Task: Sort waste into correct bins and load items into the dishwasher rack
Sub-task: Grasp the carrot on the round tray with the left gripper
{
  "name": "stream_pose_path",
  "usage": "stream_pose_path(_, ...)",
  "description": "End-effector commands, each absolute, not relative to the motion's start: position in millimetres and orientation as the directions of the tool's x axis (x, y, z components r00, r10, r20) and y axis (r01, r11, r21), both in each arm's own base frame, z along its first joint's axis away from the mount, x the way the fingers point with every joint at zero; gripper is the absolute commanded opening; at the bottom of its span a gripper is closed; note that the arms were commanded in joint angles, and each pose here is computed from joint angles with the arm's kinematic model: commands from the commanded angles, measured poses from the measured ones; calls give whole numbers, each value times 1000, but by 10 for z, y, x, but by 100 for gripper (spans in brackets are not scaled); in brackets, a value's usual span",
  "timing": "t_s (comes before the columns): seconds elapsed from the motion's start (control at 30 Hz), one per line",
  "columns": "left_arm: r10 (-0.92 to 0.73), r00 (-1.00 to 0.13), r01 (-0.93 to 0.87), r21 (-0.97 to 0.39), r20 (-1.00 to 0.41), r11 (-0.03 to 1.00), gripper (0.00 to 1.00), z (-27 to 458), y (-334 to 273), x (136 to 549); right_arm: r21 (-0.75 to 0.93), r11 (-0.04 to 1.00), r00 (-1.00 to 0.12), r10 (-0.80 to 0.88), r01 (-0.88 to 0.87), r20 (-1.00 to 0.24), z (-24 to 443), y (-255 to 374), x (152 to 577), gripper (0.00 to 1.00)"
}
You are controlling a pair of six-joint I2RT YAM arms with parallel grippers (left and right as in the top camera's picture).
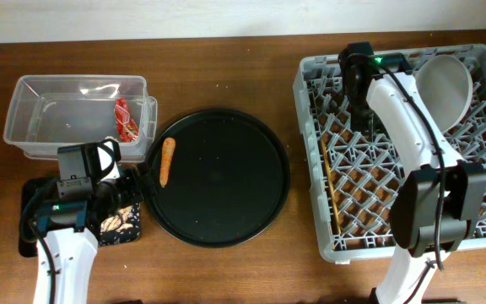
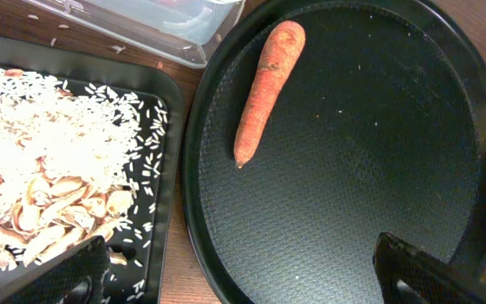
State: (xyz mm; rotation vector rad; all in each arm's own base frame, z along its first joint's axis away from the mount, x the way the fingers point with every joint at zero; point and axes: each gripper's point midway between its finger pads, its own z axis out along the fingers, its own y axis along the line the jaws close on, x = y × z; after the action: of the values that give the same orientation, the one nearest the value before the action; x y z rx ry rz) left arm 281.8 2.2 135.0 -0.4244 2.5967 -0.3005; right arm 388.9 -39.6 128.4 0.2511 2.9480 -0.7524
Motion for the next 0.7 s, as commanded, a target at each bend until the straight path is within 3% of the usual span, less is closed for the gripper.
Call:
stream_pose_path(0.0,-352,-831,-250,-275,-432,928,99,1339,54,2819,-331,921,-973,155,205,-171,1535,-179,3835,35)
stream_pose_path(0.03,-352,-830,-250,-275,-433,928,99,1341,54,2819,-304,928,-967,157,215,-202,1668,-152,3827,44)
stream_pose_path(0.07,-352,-830,-250,-275,-433,928,99,1340,54,2820,-254,941,-958,164,224,-237,1803,-97,3820,62)
stream_pose_path(0.1,-351,-825,-246,-278,-443,929,99,1355,55,2847,-197,955,-952,170,223,-255,1879,-20,3812,86)
stream_pose_path(0.13,-338,-818,-229,-276,-465,933,97,1382,52,2893,-134,976,-958,136,174,-251,1931,95,3788,94)
stream_pose_path(0.2,-255,-807,-130,-261,-532,957,95,1473,-84,3028,7,999,-975,37,37,-219,1961,348,3725,98)
stream_pose_path(0.3,-71,-795,64,-200,-602,978,96,1555,-497,3227,97,984,-964,165,147,-207,1984,163,3724,99)
stream_pose_path(0.4,117,-808,157,-20,-577,987,99,1400,-759,3568,156,939,-931,330,307,-153,1994,-354,3588,99)
stream_pose_path(0.53,127,-854,127,34,-504,991,99,964,-745,3944,151,911,-907,402,383,-126,1983,-616,3481,99)
stream_pose_path(0.67,141,-918,133,48,-372,990,99,346,-741,3937,148,912,-906,402,383,-132,1985,-625,3493,99)
